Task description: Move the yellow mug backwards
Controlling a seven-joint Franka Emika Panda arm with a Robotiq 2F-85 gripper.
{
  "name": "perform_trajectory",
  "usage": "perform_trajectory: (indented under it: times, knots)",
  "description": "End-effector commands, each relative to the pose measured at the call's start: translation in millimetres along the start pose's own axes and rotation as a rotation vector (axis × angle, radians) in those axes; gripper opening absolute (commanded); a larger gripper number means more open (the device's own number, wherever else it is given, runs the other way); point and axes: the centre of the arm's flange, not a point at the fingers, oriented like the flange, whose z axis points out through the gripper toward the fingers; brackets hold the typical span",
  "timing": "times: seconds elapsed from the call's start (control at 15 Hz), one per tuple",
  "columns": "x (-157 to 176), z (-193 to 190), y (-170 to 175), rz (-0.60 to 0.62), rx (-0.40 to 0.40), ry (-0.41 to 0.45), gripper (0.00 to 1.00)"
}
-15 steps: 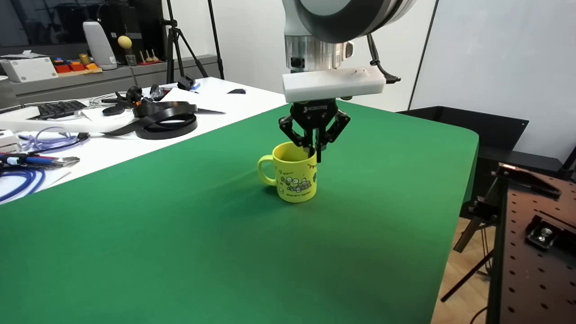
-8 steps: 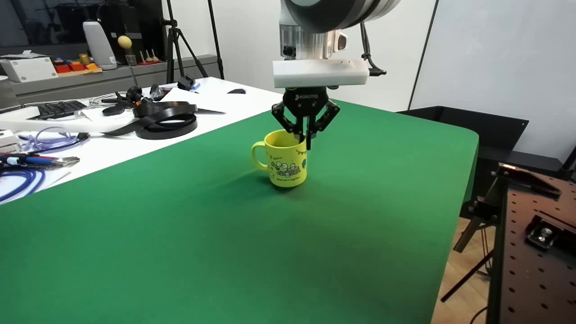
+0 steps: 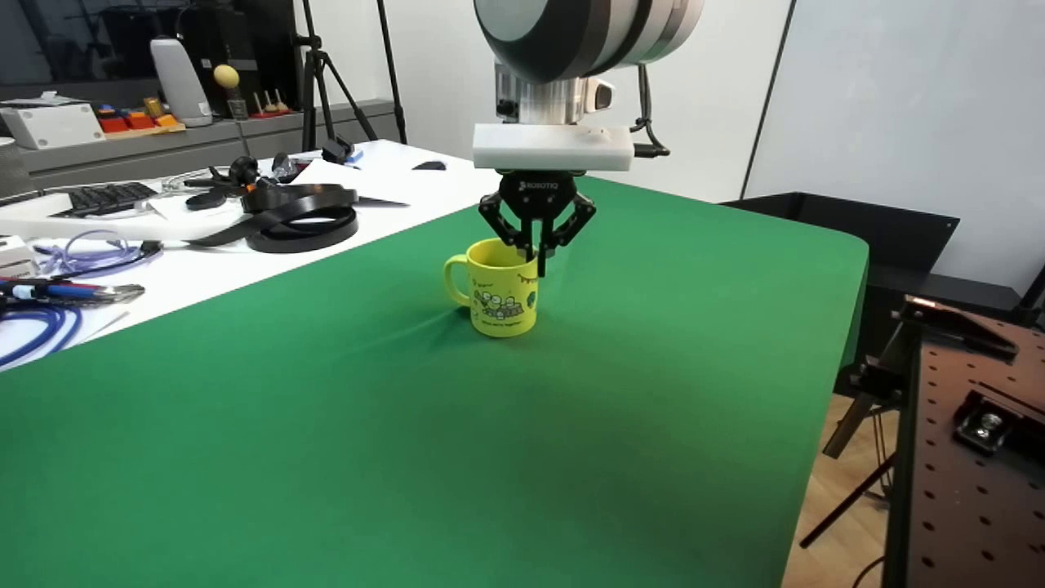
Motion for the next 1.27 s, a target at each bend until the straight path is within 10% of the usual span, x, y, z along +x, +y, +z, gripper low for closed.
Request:
perform_trajectory:
  times: [0.0, 0.67, 1.2]
  knots:
    - [14.6, -0.3, -12.8, 0.009, 0.016, 0.004, 0.36]
    - [3.8, -43.2, -8.8, -0.036, 0.051, 0.013, 0.99]
    - [-11.2, -63.2, 5.7, -0.141, -0.064, -0.135, 1.00]
